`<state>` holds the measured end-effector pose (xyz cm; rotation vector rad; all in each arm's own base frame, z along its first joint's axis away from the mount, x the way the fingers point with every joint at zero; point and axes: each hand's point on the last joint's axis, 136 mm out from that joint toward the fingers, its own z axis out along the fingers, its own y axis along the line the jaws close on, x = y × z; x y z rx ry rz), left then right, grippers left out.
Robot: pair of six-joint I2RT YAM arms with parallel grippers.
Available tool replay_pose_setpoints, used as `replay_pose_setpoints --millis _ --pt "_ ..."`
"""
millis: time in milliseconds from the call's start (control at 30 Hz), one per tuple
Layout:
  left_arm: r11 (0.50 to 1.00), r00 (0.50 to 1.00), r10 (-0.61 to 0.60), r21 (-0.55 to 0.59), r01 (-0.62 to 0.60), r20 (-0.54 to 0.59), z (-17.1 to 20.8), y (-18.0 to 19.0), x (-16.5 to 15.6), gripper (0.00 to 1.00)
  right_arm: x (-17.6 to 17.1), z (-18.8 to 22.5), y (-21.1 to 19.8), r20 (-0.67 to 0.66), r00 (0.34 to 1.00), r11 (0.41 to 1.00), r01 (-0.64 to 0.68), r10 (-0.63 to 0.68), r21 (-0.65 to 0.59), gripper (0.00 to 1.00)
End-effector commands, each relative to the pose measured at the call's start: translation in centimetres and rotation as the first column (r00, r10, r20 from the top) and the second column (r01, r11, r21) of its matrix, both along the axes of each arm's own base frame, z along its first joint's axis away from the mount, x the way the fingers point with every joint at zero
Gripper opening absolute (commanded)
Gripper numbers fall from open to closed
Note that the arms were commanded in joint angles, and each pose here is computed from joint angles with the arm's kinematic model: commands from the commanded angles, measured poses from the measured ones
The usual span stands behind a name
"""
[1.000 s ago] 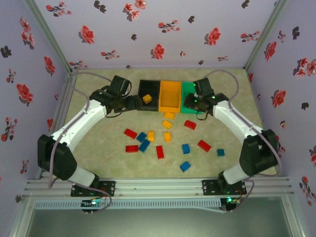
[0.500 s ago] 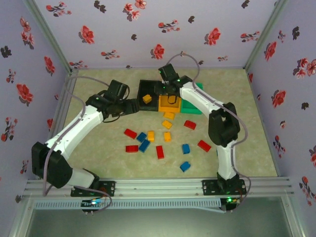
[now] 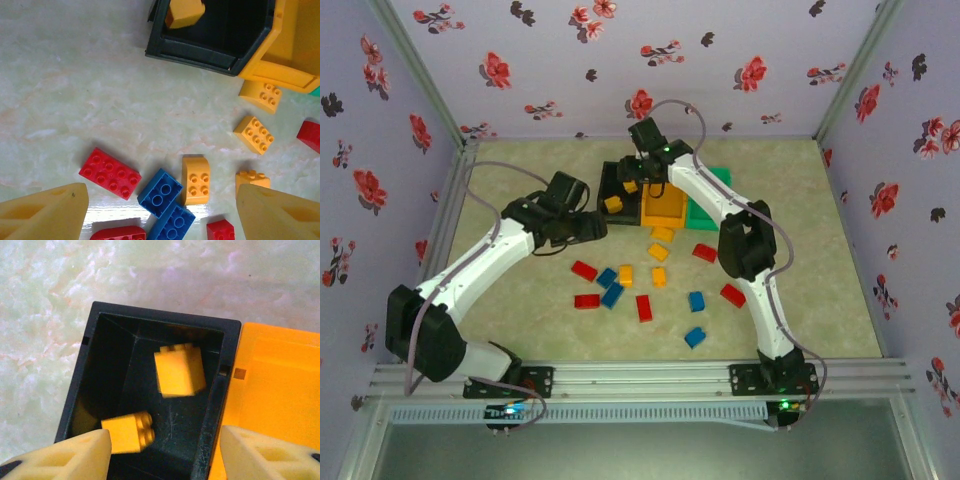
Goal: Sort the legos into containers by color
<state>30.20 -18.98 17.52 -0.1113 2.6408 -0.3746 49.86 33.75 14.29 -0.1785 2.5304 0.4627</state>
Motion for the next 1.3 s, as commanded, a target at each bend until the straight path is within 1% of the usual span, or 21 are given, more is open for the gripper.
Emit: replay_pose_setpoints --millis 0,133,267,433,600,733,900,1267 --pt "1.0 1.0 0.006 0.012 -0.006 -0.014 -0.5 -0.4 -0.3 0.79 -0.7 1.7 -0.4 0.009 1.0 1.0 -0.017 0.017 -0.023 0.61" --pt "1.0 0.999 -0.024 0.018 0.025 -0.028 -0.9 -1.8 -0.5 0.78 -2.0 2.8 -2.2 0.016 1.0 0.998 0.008 -0.007 -0.058 0.6" --pt "0.997 0.995 -0.06 0.049 0.064 -0.079 -2.7 -3.5 -1.0 0.78 -4.3 3.6 -5.3 0.023 0.998 0.996 0.065 -0.064 -0.064 0.61" --pt "0.989 0.983 -0.11 0.086 0.123 -0.145 -5.3 -6.0 -1.9 0.77 -7.2 3.7 -9.9 0.008 0.988 0.987 0.154 -0.154 -0.038 0.6" --pt "0.98 0.967 -0.155 0.09 0.176 -0.201 -7.4 -8.3 -3.5 0.75 -10.0 3.3 -13.8 -0.008 0.975 0.974 0.223 -0.223 -0.037 0.61" --pt "0.975 0.957 -0.193 0.064 0.211 -0.219 -8.6 -10.1 -4.3 0.74 -11.7 2.5 -15.0 -0.023 0.97 0.969 0.241 -0.242 -0.046 0.61" --pt "0.971 0.946 -0.208 0.064 0.231 -0.249 -10.0 -11.0 -4.6 0.72 -12.6 1.7 -15.6 -0.042 0.966 0.966 0.253 -0.256 -0.054 0.61" --pt "0.963 0.926 -0.203 0.106 0.248 -0.319 -13.8 -11.0 -4.8 0.69 -13.3 1.6 -16.1 -0.046 0.964 0.964 0.258 -0.261 -0.066 0.6"
